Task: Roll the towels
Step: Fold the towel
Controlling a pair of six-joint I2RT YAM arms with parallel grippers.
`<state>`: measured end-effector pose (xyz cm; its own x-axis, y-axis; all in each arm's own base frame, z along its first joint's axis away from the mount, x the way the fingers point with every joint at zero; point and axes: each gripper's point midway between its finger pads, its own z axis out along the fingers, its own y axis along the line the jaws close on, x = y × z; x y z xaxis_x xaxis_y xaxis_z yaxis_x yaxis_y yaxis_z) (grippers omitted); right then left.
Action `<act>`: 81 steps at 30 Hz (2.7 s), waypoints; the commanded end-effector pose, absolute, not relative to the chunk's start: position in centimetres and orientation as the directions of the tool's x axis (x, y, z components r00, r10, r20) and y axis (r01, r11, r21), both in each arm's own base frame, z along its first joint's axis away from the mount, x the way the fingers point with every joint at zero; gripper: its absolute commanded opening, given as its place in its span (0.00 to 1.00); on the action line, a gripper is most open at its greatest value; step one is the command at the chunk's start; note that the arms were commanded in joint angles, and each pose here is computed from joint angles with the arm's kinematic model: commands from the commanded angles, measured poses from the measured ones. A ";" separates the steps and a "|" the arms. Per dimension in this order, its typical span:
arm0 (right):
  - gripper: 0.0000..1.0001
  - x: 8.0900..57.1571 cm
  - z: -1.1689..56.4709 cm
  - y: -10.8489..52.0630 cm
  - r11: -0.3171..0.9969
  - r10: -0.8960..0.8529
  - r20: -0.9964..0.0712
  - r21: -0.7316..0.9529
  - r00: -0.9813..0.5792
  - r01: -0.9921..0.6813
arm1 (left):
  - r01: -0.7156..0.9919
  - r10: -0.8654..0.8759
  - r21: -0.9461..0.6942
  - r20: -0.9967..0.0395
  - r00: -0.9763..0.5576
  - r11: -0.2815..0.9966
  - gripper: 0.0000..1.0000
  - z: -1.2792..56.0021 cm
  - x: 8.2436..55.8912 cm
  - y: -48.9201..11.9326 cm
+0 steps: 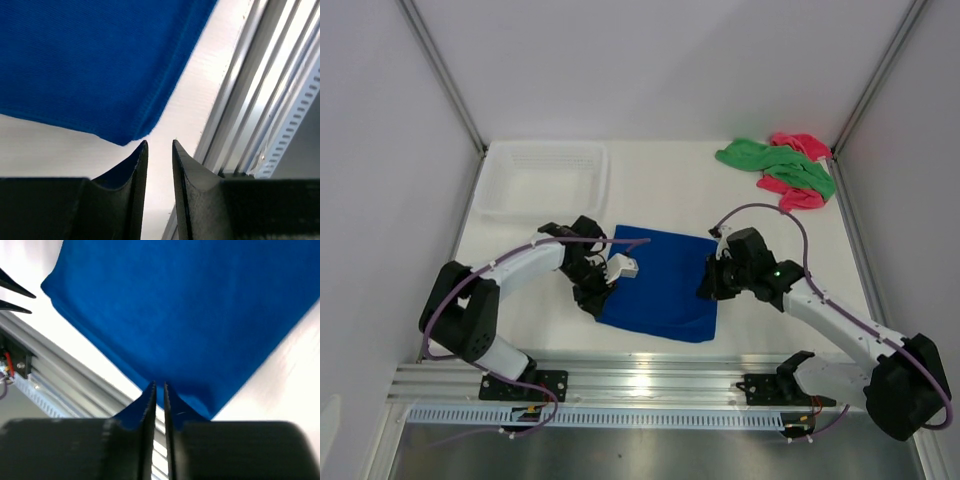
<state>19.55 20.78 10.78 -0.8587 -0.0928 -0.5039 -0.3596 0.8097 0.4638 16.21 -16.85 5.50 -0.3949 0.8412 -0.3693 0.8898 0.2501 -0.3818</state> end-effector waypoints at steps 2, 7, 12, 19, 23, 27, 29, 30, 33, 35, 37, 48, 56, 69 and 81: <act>0.10 21.1 7.9 22.7 0.815 -0.118 -0.474 0.455 -0.873 -0.357 | 0.893 0.790 -0.285 -0.424 -0.443 0.348 0.30 6.4 20.2 -18.4; 0.30 18.3 5.6 21.5 0.890 -0.145 -0.378 0.354 -0.914 -0.288 | 0.929 0.854 -0.203 -0.371 -0.364 0.308 0.41 4.1 18.8 -16.7; 0.48 18.2 6.9 20.7 0.918 0.043 -0.370 0.381 -0.928 -0.109 | 0.970 0.888 0.018 -0.406 -0.214 0.242 0.42 4.2 20.3 -17.0; 0.56 18.7 9.1 19.3 0.904 0.260 -0.394 0.421 -0.882 0.078 | 0.972 0.920 0.215 -0.392 -0.004 0.096 0.44 5.7 21.5 -17.4; 0.56 17.2 7.9 19.1 0.882 0.321 -0.311 0.442 -0.894 0.163 | 0.973 0.935 0.230 -0.344 0.084 -0.002 0.44 4.9 20.8 -16.6; 0.57 16.6 6.6 19.1 0.860 0.381 -0.272 0.456 -0.884 0.230 | 0.959 0.928 0.254 -0.314 0.202 -0.123 0.46 4.5 20.1 -16.2; 0.57 16.7 6.3 19.2 0.854 0.392 -0.265 0.460 -0.881 0.242 | 0.948 0.923 0.264 -0.290 0.251 -0.175 0.46 4.3 20.1 -16.1; 0.57 16.8 6.2 19.2 0.855 0.395 -0.268 0.457 -0.879 0.245 | 0.948 0.923 0.254 -0.284 0.261 -0.190 0.46 4.2 20.0 -16.0; 0.58 17.0 6.0 19.4 0.852 0.398 -0.270 0.462 -0.877 0.244 | 0.948 0.917 0.221 -0.277 0.286 -0.229 0.47 4.1 19.3 -15.8; 0.57 16.9 5.7 19.5 0.851 0.396 -0.263 0.465 -0.880 0.245 | 0.943 0.913 0.226 -0.272 0.303 -0.246 0.47 4.0 19.3 -15.8; 0.57 17.0 5.1 19.5 0.855 0.393 -0.262 0.457 -0.881 0.245 | 0.943 0.911 0.224 -0.279 0.303 -0.245 0.48 4.0 19.3 -16.1; 0.56 17.7 4.5 20.0 0.862 0.375 -0.275 0.455 -0.885 0.224 | 0.955 0.924 0.184 -0.264 0.276 -0.232 0.47 2.1 19.5 -17.1; 0.51 17.7 3.7 19.9 0.875 0.357 -0.274 0.432 -0.893 0.217 | 0.956 0.922 0.186 -0.276 0.271 -0.225 0.44 2.9 19.7 -17.5; 0.36 18.2 3.4 19.8 0.879 0.353 -0.280 0.426 -0.893 0.213 | 0.948 0.930 0.213 -0.233 0.285 -0.237 0.38 2.8 20.6 -17.2; 0.45 19.2 8.0 20.4 0.903 0.072 -0.472 0.404 -0.879 -0.143 | 0.944 0.918 0.229 -0.262 0.296 -0.238 0.42 4.4 20.2 -17.1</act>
<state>17.30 19.28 4.01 -0.9208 0.2273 -0.3169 0.0873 0.9120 0.4007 19.54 -15.78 2.41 0.2620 0.9409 -0.2148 0.9575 -0.2256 0.1797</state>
